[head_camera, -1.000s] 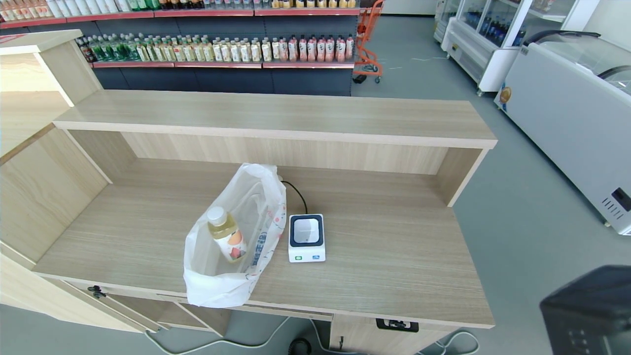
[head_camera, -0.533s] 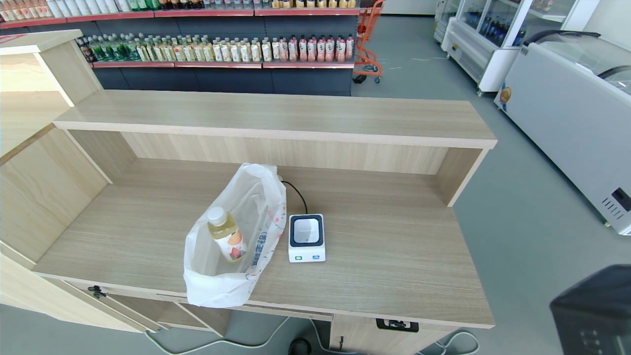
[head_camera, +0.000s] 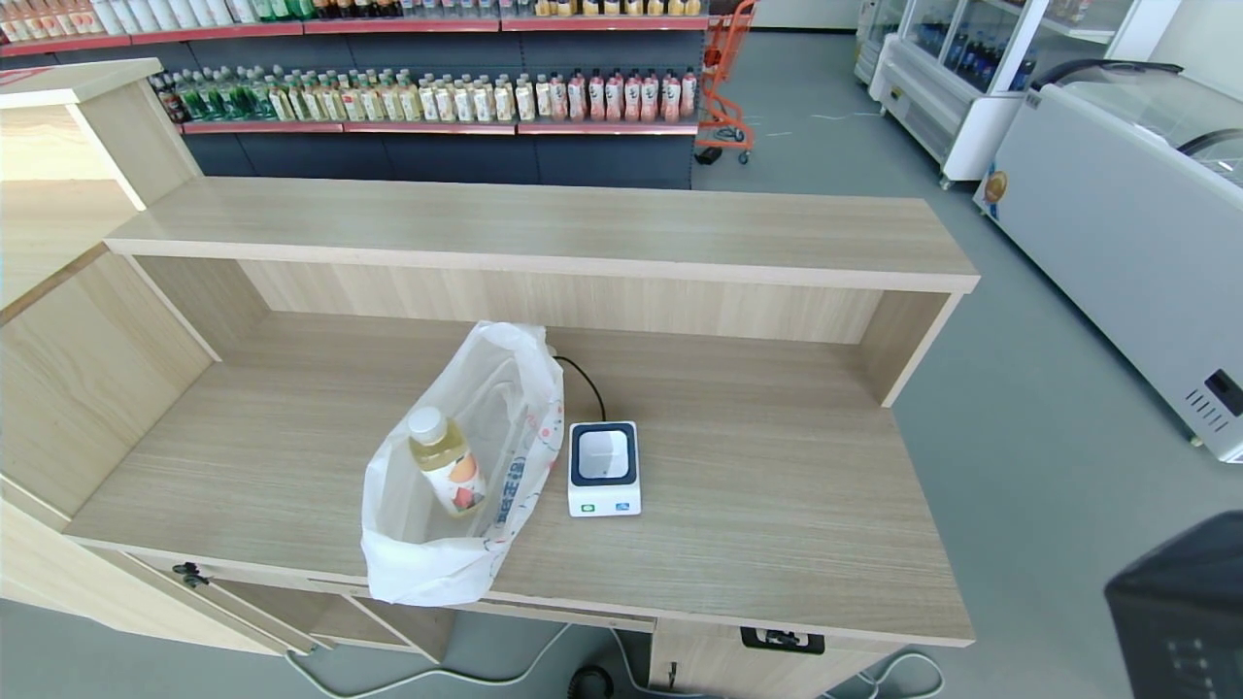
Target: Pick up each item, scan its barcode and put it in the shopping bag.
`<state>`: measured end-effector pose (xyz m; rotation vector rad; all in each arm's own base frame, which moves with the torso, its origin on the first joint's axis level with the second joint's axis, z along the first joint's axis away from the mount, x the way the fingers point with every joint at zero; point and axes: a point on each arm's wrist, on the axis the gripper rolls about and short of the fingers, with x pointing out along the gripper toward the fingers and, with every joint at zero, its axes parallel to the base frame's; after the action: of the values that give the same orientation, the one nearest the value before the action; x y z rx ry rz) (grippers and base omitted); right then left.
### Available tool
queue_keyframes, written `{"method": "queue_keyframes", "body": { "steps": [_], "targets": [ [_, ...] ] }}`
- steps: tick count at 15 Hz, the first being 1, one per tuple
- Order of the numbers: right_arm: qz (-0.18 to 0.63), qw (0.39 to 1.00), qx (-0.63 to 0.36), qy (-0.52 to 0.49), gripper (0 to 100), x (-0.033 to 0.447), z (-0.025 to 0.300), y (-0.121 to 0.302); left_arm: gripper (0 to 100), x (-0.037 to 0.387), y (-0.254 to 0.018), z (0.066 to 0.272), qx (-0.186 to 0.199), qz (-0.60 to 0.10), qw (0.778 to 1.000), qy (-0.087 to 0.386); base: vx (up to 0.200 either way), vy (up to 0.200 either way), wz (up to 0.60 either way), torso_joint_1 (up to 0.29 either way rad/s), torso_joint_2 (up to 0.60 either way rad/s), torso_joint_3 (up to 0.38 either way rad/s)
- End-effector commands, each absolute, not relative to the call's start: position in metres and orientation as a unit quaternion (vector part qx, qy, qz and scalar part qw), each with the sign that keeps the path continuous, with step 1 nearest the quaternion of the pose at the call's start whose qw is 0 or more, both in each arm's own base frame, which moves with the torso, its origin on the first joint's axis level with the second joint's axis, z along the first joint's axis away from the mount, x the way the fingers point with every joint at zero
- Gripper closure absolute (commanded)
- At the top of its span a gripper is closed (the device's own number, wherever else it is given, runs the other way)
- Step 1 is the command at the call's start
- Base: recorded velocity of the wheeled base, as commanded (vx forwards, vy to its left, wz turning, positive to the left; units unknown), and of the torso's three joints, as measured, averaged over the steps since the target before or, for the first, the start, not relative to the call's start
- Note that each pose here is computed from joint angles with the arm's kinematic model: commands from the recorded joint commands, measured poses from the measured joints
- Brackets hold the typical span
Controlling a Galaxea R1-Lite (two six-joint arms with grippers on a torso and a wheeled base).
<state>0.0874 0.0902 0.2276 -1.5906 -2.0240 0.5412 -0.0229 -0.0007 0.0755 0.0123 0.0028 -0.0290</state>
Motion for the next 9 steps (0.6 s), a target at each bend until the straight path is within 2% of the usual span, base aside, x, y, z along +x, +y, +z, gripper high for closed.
{"method": "queue_keyframes", "body": {
  "steps": [1, 3, 4, 5, 7, 8, 9],
  "targets": [
    [0.199, 0.253, -0.585, -0.745, 100, 0.087, 0.228, 0.09, 100, -0.023, -0.001, 0.075, 0.006, -0.015, 1.0, 0.001, 0.0, 0.0, 0.0, 0.0, 0.0, 0.0],
    [0.217, 0.272, -0.586, -0.732, 100, 0.09, 0.227, 0.091, 100, -0.023, -0.001, 0.075, 0.006, -0.015, 1.0, 0.001, 0.0, 0.0, 0.0, 0.0, 0.0, 0.0],
    [0.228, 0.339, -0.611, -0.678, 100, 0.1, 0.234, 0.091, 100, -0.023, -0.001, 0.075, 0.006, -0.015, 1.0, 0.001, 0.0, 0.0, 0.0, 0.0, 0.0, 0.0],
    [0.222, 0.434, -0.633, -0.602, 100, 0.112, 0.243, 0.093, 100, -0.023, -0.001, 0.075, 0.006, -0.015, 1.0, 0.002, 0.0, 0.0, 0.0, 0.0, 0.0, 0.0],
    [0.175, 0.727, -0.556, -0.363, 100, 0.125, 0.249, 0.087, 100, -0.023, -0.001, 0.075, 0.006, -0.015, 1.0, 0.001, 0.0, 0.0, 0.0, 0.0, 0.0, 0.0],
    [0.124, 0.824, -0.49, -0.257, 100, 0.132, 0.247, 0.087, 100, -0.023, -0.001, 0.075, 0.006, -0.015, 1.0, 0.001, 0.0, 0.0, 0.0, 0.0, 0.0, 0.0],
    [0.086, 0.889, -0.42, -0.161, 100, 0.138, 0.24, 0.088, 100, -0.023, -0.001, 0.075, 0.006, -0.015, 1.0, 0.002, 0.0, 0.0, 0.0, 0.0, 0.0, 0.0]
  ]
}}
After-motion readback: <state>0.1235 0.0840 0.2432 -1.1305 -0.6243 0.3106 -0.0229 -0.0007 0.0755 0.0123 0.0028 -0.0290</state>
